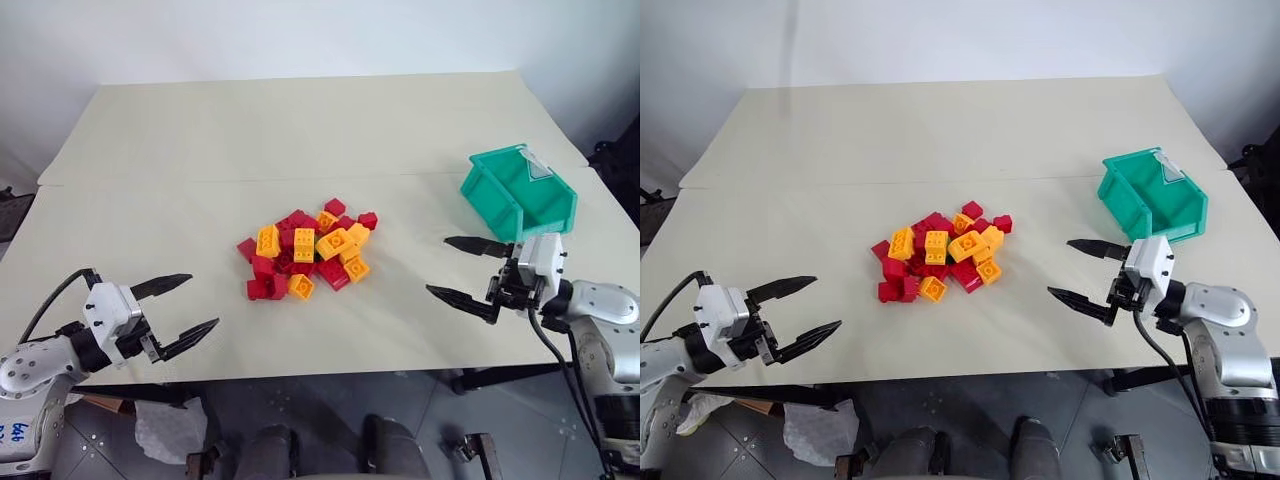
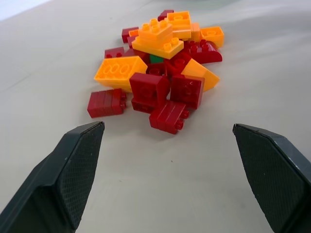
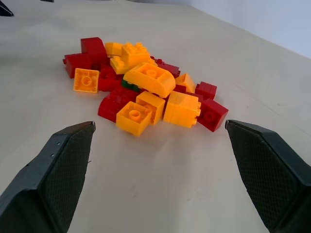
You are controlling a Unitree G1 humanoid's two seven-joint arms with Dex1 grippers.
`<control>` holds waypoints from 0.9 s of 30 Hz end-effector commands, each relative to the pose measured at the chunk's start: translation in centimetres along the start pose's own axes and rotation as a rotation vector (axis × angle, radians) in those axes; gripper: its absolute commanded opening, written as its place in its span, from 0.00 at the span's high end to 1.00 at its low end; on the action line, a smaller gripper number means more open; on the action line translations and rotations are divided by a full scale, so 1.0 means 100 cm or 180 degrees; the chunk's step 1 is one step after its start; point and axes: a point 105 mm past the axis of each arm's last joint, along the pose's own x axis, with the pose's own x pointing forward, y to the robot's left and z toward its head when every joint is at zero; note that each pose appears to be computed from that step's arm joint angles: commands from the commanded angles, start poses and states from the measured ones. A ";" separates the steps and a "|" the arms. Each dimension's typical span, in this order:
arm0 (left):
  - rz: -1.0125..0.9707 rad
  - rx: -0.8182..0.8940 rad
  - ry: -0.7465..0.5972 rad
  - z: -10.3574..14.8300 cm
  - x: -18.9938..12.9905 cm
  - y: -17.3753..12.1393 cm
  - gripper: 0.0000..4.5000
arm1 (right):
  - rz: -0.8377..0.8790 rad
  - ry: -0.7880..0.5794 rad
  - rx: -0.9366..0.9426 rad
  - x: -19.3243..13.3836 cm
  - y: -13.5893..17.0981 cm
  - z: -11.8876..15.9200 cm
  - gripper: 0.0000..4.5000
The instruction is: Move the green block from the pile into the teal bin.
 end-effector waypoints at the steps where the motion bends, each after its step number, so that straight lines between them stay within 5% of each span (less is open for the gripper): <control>1: 0.0020 0.0030 -0.0028 0.005 -0.006 -0.003 0.00 | -0.0028 -0.0090 -0.0088 0.003 -0.003 0.006 0.00; 6: 0.0087 -0.0218 -0.0245 0.012 -0.007 -0.001 0.00 | 0.0072 -0.0128 0.0050 0.012 0.002 0.007 0.00; 8: 0.0048 -0.0158 -0.0284 0.014 -0.006 -0.004 0.00 | 0.0258 -0.0179 0.0134 0.026 0.011 0.012 0.09; 20: 0.0176 -0.0123 -0.0348 -0.001 -0.017 -0.019 0.00 | 0.1106 -0.0048 0.0246 0.114 0.063 0.017 0.99; 27: 0.0378 -0.0198 -0.0433 -0.001 -0.010 -0.022 0.00 | 0.0995 0.0159 0.0226 0.174 0.063 0.012 0.99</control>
